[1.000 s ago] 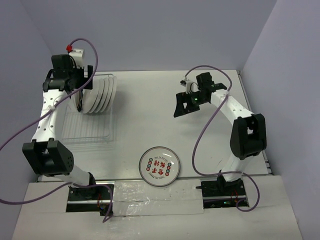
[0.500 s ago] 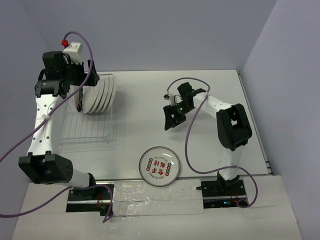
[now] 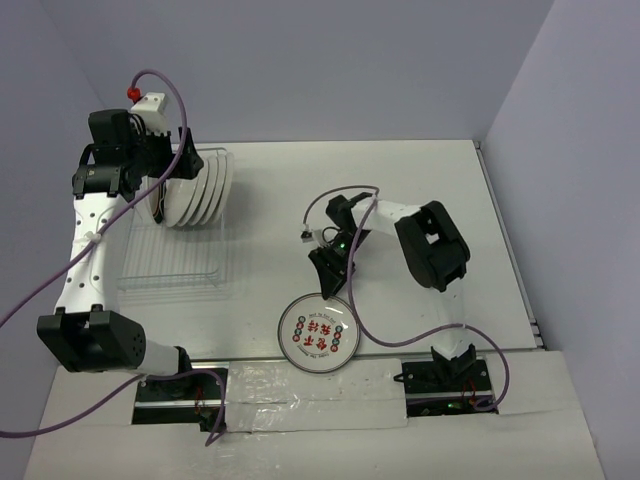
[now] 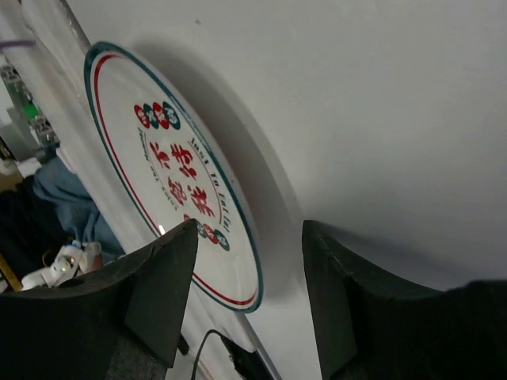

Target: Load the plates into the dish rack

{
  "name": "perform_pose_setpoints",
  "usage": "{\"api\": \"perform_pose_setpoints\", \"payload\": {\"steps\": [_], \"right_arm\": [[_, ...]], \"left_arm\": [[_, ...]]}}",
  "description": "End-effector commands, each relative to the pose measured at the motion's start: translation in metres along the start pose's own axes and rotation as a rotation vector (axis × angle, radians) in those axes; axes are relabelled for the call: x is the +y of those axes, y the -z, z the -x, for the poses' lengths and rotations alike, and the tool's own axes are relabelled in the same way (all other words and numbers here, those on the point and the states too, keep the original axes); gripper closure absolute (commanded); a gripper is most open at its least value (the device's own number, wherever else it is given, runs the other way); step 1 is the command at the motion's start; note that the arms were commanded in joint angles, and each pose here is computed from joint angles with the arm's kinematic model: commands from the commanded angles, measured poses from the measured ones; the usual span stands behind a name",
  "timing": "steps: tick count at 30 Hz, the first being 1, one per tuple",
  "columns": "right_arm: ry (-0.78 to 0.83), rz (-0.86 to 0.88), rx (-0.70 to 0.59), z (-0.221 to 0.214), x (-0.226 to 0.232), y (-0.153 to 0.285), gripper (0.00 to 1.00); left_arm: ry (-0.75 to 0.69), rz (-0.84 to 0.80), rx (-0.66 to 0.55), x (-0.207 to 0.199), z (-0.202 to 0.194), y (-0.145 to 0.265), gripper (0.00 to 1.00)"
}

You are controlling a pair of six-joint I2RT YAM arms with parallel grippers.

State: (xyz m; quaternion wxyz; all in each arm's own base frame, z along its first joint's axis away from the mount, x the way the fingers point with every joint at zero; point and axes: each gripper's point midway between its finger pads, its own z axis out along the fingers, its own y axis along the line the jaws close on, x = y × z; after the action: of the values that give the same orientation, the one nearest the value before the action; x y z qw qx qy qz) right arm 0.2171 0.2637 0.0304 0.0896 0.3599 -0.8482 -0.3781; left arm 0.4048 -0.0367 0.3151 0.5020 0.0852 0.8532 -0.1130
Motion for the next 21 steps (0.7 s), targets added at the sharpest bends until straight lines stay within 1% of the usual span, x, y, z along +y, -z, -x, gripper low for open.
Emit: {"api": "perform_pose_setpoints", "payload": {"steps": [1, 3, 4, 5, 6, 7, 10, 11, 12, 13, 15, 16, 17, 18, 19, 20, 21], "right_arm": [[0.094, 0.001, 0.112, -0.015, 0.011, -0.014, 0.38], [0.106, -0.017, 0.139, -0.019, 0.011, -0.019, 0.43], [0.114, -0.020, 0.149, -0.019, 0.012, -0.022, 0.47], [0.113, -0.020, 0.149, -0.018, 0.012, -0.023, 0.57], [0.112, -0.019, 0.147, -0.017, 0.012, -0.023, 0.63], [0.111, -0.022, 0.144, -0.015, 0.012, -0.023, 0.75], [0.127, -0.051, 0.105, -0.004, 0.015, -0.012, 1.00], [0.138, -0.062, 0.066, 0.003, 0.018, 0.000, 1.00], [0.143, -0.068, 0.038, 0.008, 0.020, 0.009, 1.00], [0.145, -0.080, -0.028, 0.020, 0.023, 0.032, 1.00], [0.148, -0.084, -0.121, 0.035, 0.028, 0.064, 1.00], [0.158, -0.089, -0.193, 0.049, 0.034, 0.087, 1.00], [0.148, -0.074, -0.284, 0.056, 0.037, 0.117, 1.00], [0.155, -0.079, -0.332, 0.060, 0.041, 0.134, 1.00], [0.166, -0.097, -0.385, 0.067, 0.046, 0.153, 1.00], [0.193, -0.126, -0.435, 0.070, 0.054, 0.171, 1.00], [0.188, -0.144, -0.471, 0.072, 0.055, 0.183, 1.00]], "left_arm": [[-0.017, -0.023, -0.074, -0.009, 0.019, 0.012, 0.01], [-0.016, -0.026, -0.074, -0.009, 0.018, 0.012, 0.01], [-0.013, -0.026, -0.077, -0.009, 0.019, 0.012, 0.01], [-0.012, -0.026, -0.077, -0.009, 0.019, 0.012, 0.01], [-0.007, -0.028, -0.077, -0.009, 0.018, 0.011, 0.01], [-0.007, -0.035, -0.076, -0.011, 0.017, 0.011, 0.01], [-0.014, -0.085, -0.089, -0.021, 0.019, 0.015, 0.01], [0.026, -0.103, -0.090, -0.025, 0.019, 0.016, 0.01], [0.027, -0.121, -0.097, -0.029, 0.020, 0.018, 0.01], [0.025, -0.171, -0.104, -0.039, 0.022, 0.022, 0.01], [0.022, -0.240, -0.102, -0.051, 0.022, 0.027, 0.01], [0.021, -0.285, -0.079, -0.059, 0.016, 0.028, 0.01], [0.012, -0.382, -0.071, -0.075, 0.015, 0.033, 0.01], [0.012, -0.438, -0.058, -0.083, 0.012, 0.036, 0.01], [0.032, -0.497, -0.017, -0.093, 0.003, 0.037, 0.01], [-0.008, -0.580, -0.015, -0.108, 0.001, 0.041, 0.01], [-0.001, -0.605, 0.000, -0.114, -0.002, 0.041, 0.01]]}}
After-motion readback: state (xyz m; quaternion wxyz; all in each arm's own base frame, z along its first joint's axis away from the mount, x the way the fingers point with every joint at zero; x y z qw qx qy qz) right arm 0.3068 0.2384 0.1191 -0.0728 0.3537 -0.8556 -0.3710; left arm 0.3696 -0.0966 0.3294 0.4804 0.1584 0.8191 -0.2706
